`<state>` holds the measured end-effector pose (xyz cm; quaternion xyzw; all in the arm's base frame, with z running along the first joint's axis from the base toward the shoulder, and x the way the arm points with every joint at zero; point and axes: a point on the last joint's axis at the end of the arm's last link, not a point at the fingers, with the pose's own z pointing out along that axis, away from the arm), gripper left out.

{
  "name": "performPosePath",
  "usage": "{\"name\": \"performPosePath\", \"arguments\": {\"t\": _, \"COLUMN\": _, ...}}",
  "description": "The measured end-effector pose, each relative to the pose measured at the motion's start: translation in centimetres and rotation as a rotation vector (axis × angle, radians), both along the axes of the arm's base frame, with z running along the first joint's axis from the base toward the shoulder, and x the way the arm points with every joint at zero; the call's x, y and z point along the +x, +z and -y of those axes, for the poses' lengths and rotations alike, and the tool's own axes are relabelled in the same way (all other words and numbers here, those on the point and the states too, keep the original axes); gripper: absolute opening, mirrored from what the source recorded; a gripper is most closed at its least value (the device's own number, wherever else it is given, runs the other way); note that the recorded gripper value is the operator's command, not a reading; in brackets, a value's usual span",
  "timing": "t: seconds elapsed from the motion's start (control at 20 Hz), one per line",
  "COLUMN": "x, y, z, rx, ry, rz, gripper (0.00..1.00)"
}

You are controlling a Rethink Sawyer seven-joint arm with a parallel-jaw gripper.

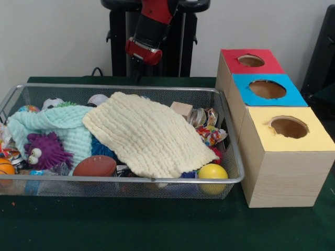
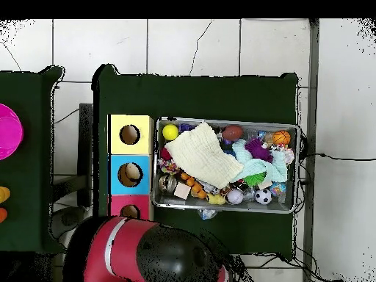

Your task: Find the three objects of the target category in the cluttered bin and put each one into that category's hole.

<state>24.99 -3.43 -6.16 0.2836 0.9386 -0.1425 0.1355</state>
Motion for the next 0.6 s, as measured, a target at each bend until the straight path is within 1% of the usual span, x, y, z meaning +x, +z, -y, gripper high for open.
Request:
{"name": "performPosePath", "arguments": {"t": 0.05, "x": -0.4, "y": 0.0, "z": -0.1, "rx": 0.010, "ry": -0.009, "rz": -0.027, "gripper": 0.00}}
{"name": "performPosePath", "arguments": {"t": 0.25, "x": -0.5, "y": 0.2, "z": -0.1, "rx": 0.023, "ry": -0.020, "rz": -0.051, "gripper": 0.00}}
{"name": "performPosePath", "arguments": {"t": 0.6, "x": 0.5, "y": 0.9, "z": -0.5, "rx": 0.050, "ry": -0.016, "rz": -0.036, "gripper": 0.00}}
